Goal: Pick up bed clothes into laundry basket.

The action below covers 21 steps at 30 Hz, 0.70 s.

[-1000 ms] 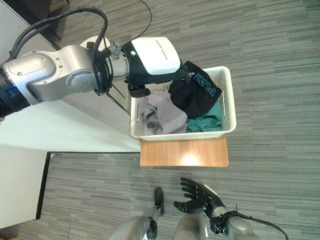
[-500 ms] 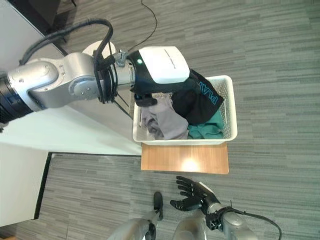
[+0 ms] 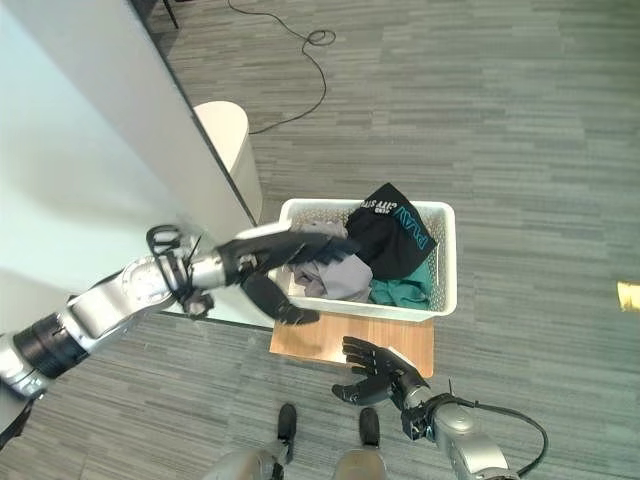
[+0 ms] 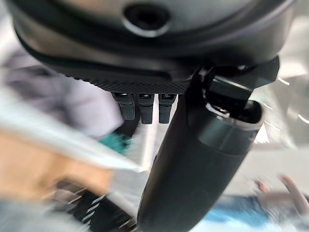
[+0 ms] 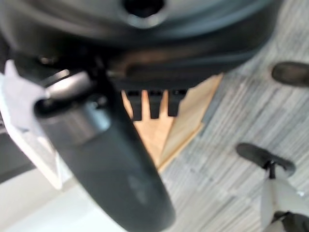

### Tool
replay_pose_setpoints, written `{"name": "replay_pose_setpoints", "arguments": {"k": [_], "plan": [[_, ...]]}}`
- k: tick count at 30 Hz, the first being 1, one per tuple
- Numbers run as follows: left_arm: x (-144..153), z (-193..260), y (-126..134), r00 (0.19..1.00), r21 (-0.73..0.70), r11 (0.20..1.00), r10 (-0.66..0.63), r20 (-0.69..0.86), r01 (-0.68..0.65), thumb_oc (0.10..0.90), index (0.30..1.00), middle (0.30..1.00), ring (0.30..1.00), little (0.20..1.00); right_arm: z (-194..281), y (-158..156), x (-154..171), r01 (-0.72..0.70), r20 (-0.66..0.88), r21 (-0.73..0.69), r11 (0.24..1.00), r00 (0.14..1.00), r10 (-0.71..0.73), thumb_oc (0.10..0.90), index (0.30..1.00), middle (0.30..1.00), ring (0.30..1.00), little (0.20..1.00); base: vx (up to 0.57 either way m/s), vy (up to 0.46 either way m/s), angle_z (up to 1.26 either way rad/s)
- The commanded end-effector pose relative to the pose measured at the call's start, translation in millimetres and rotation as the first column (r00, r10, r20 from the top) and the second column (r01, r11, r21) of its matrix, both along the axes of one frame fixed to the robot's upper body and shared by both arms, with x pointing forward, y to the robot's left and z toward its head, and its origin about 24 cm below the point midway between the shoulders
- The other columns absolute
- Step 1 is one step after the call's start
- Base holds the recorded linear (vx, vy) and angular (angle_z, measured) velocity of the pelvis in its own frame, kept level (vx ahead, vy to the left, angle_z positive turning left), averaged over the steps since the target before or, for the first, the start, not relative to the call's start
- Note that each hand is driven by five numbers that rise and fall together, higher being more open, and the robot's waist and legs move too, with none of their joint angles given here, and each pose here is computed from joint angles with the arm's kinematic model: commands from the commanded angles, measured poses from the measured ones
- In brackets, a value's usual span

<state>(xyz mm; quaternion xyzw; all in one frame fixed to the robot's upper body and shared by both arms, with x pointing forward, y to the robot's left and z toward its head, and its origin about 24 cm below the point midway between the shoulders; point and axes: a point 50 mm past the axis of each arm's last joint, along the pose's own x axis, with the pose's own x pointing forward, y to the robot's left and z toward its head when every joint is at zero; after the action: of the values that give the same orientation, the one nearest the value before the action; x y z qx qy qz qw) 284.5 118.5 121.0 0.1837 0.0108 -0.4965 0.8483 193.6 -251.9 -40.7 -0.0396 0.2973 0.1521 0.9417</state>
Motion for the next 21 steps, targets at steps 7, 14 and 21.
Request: {"name": "replay_pose_setpoints", "arguments": {"k": [7,14,21], "plan": [[-17.2,-44.1,31.6,0.946,-0.216,0.955,0.133,-0.295,-0.202,0.8,0.9,0.9,0.9,0.9,9.4,15.1,-22.0,-0.053,0.061,0.14,0.989,0.997,0.045,0.8,0.9,0.9,0.9,0.9,-0.02,0.016,0.05],[-59.0,-122.6,74.9,0.682,-0.254,0.684,0.477,-0.554,-0.684,0.8,0.9,0.9,0.9,0.9,3.6,13.4,-45.0,0.155,0.099,0.2,0.967,0.979,-0.177,0.8,0.9,0.9,0.9,0.9,0.0,0.033,-0.16],[-75.2,-166.4,69.3,0.411,-0.159,0.41,0.655,-0.634,-0.898,0.8,0.9,0.9,0.9,0.9,-17.5,32.1,-42.7,0.3,0.047,0.255,0.919,0.946,-0.321,0.8,0.9,0.9,0.9,0.9,-0.02,0.014,-0.23]]}}
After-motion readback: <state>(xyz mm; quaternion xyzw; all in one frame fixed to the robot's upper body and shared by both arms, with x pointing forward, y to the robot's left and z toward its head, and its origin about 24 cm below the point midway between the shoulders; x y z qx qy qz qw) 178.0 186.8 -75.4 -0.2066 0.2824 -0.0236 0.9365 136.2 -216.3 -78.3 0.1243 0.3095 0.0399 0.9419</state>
